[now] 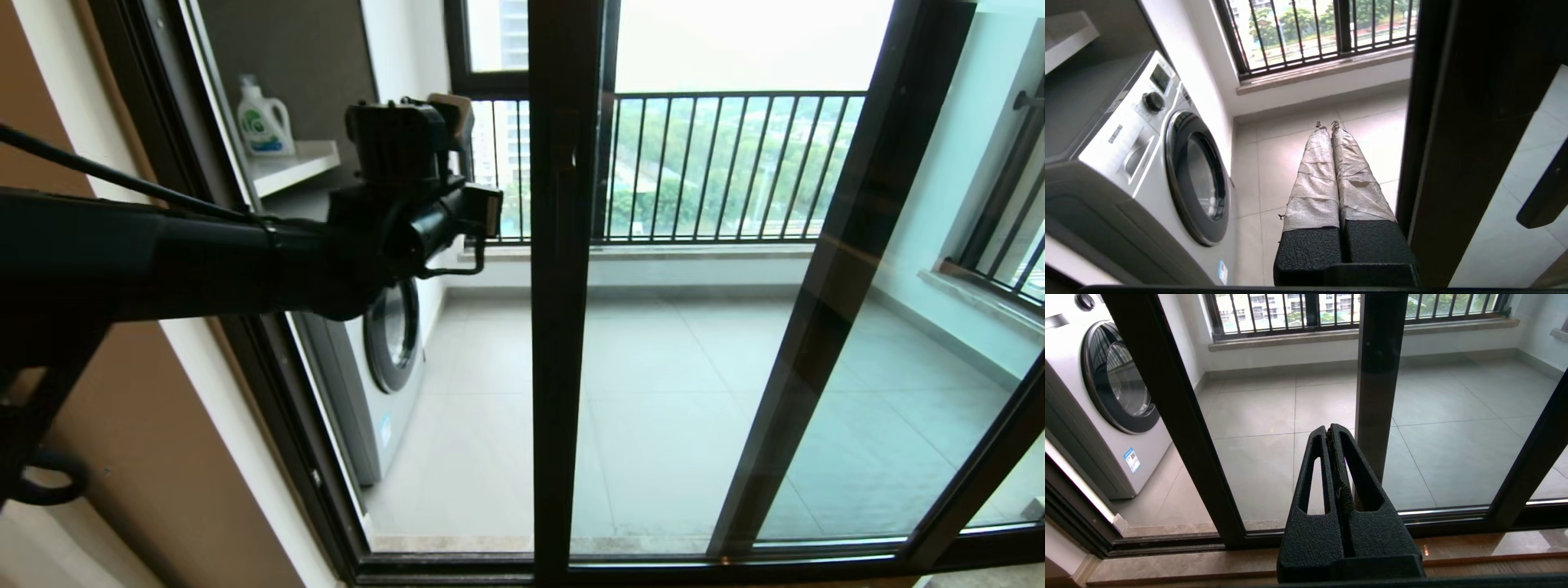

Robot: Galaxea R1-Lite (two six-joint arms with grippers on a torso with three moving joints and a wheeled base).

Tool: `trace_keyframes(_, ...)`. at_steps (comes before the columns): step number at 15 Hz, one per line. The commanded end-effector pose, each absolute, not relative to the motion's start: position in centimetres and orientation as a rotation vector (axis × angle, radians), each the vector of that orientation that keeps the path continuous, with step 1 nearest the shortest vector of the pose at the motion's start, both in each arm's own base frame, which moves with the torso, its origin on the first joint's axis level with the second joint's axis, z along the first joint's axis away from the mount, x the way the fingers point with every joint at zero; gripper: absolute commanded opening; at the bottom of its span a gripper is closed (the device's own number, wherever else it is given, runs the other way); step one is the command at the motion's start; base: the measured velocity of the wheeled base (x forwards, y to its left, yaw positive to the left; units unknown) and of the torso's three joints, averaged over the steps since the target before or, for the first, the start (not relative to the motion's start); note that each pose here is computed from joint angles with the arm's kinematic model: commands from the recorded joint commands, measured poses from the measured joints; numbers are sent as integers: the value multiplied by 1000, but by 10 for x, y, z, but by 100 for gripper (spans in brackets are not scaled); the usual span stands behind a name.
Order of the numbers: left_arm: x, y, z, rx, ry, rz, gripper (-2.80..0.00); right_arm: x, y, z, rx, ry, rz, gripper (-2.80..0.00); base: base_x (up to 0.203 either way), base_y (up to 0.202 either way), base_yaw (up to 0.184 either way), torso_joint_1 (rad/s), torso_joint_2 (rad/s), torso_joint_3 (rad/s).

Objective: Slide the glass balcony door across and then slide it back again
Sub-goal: Open the slid door

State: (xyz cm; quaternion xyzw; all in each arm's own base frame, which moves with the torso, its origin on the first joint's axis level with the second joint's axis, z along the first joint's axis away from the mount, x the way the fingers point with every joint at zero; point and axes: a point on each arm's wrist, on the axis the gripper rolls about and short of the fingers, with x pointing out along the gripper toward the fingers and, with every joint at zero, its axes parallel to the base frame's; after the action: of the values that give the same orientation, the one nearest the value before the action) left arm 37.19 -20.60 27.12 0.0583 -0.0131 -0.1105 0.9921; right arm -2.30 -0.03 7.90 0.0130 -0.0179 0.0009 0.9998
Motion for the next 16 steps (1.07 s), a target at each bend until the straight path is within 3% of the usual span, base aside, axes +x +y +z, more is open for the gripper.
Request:
trace_keyframes(1, 329, -176, 312, 65, -94, -204, -280, -22, 0, 76, 26, -23, 2, -280, 0, 0, 0, 0, 0, 0)
trace_keyframes(10, 181, -63, 335, 0, -187, -104, -280, -22, 0, 76, 26, -22, 2, -280, 0, 0, 0, 0, 0, 0)
trace_keyframes(16, 86, -16, 311, -1, -255, 3, -280, -22, 0, 76, 26, -24, 2, -280, 0, 0, 0, 0, 0, 0)
